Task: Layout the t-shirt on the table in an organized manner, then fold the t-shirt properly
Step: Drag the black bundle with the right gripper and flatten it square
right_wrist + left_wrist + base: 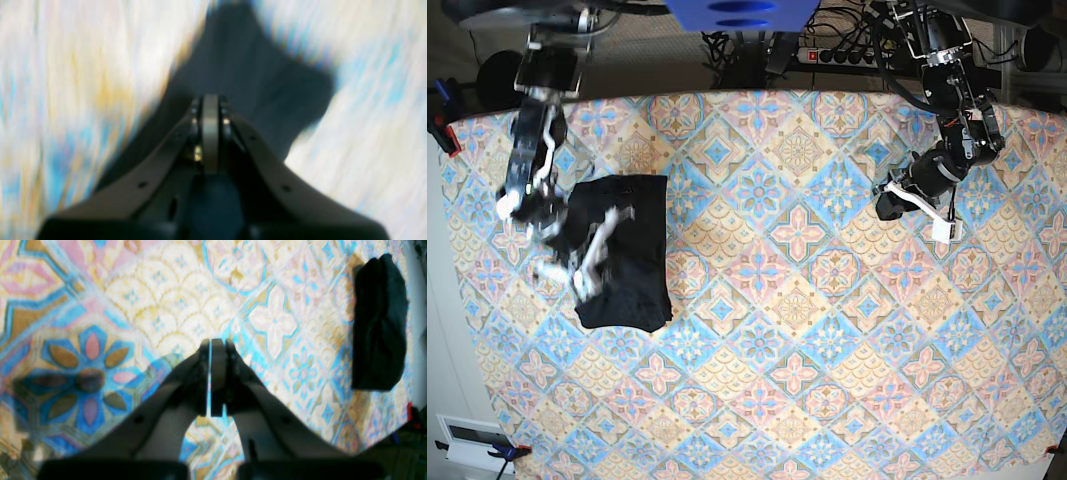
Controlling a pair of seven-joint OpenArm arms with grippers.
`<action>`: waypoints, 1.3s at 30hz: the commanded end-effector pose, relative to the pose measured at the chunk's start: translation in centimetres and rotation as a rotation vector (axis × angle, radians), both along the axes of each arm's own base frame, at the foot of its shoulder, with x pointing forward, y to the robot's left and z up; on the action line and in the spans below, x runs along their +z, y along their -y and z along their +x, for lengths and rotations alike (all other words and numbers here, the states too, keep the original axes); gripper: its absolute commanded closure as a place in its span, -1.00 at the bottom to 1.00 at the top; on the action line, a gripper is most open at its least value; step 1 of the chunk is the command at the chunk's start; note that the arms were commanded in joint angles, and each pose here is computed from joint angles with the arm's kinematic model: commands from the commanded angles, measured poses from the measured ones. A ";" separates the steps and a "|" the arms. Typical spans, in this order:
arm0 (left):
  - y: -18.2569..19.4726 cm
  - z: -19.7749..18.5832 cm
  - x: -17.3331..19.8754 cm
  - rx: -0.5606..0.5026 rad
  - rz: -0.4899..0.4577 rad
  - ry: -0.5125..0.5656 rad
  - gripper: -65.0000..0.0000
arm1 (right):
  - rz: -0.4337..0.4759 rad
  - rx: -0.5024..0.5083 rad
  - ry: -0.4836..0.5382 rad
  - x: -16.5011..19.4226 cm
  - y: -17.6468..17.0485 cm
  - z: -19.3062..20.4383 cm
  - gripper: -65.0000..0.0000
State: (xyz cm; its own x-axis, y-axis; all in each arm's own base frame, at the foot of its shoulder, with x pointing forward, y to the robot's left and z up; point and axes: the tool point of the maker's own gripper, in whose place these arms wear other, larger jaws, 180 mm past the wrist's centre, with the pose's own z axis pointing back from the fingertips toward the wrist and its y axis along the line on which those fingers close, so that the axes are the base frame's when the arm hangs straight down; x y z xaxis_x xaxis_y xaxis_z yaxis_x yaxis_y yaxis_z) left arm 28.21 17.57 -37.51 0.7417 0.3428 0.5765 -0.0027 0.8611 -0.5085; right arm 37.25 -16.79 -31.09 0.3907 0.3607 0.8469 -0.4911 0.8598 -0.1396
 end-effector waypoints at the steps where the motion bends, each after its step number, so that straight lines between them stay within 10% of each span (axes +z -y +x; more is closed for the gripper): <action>1: -0.1 1.1 1.8 -0.001 0.003 0.068 0.99 | 0.008 -0.011 0.037 1.3 0.6 1.1 1.00; 24: 0.1 0.5 3.0 -0.014 0.030 0.097 0.99 | 0.406 -0.022 -0.157 -8.8 -5.8 5.1 1.00; 39: 0.1 -0.3 2.8 -0.025 0.042 0.088 0.99 | 0.289 0.123 0.141 1.2 -7.6 4.2 1.00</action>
State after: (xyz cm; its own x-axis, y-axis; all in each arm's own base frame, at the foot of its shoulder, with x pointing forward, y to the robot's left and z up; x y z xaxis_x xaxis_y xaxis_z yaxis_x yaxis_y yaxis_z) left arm 27.20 17.35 -35.91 0.7241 0.3036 0.6192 0.0363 0.8798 -0.4739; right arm 40.34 -9.18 -32.45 0.3032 0.1717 0.9373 -0.5849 0.8100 0.0408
